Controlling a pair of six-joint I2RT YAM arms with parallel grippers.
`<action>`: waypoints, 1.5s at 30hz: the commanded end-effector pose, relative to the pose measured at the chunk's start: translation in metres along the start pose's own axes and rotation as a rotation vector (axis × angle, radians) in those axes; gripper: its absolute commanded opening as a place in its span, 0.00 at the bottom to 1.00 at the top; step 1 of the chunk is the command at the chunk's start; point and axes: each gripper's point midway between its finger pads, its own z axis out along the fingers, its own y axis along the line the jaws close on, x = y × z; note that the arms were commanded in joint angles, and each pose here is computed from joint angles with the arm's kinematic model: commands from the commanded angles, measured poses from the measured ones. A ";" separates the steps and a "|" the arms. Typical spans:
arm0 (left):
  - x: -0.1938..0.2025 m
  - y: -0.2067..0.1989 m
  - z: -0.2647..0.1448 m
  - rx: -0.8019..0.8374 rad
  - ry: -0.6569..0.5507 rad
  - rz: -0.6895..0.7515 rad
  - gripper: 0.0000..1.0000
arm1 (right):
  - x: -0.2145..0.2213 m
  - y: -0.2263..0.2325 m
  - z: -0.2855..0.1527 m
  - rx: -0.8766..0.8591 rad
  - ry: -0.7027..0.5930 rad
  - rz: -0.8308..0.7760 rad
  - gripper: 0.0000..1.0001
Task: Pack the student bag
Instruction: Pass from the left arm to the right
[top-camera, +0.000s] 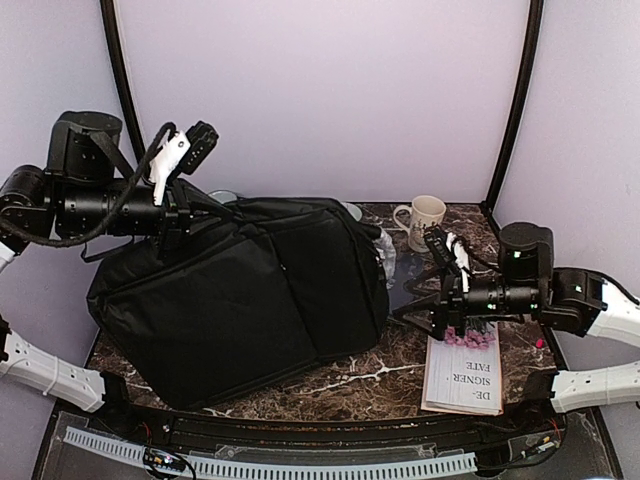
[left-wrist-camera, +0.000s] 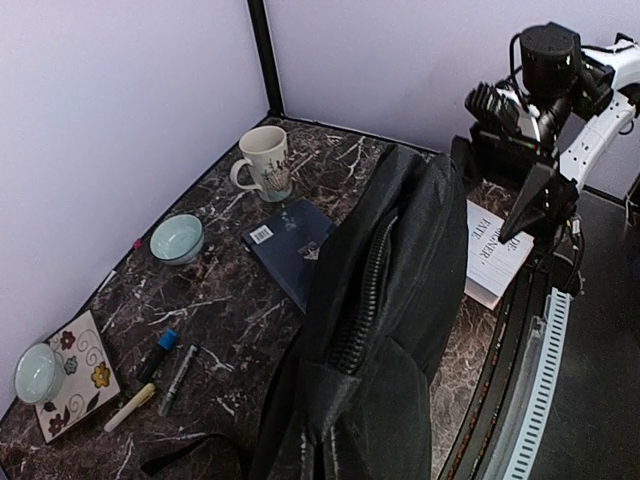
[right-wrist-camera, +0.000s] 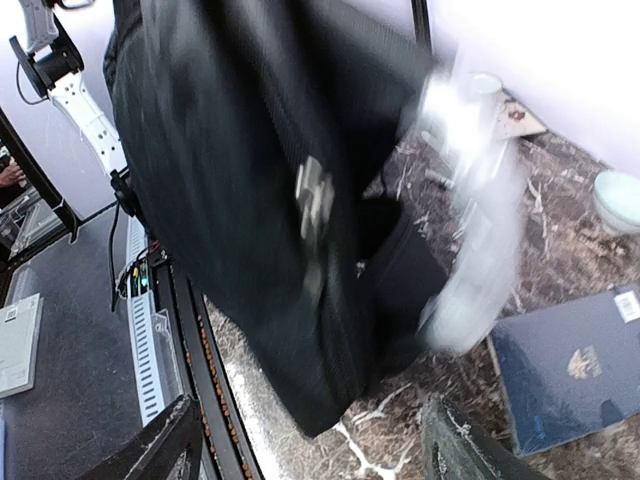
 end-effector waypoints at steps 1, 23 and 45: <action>-0.034 -0.009 -0.021 0.070 -0.192 -0.054 0.00 | -0.036 0.004 -0.013 0.025 -0.064 -0.085 0.76; 0.023 -0.049 0.042 0.248 0.008 -0.092 0.00 | -0.100 0.002 0.026 0.031 -0.048 -0.271 0.92; 0.027 -0.055 0.047 0.274 -0.002 -0.068 0.00 | -0.067 0.020 0.066 -0.171 0.028 -0.271 0.66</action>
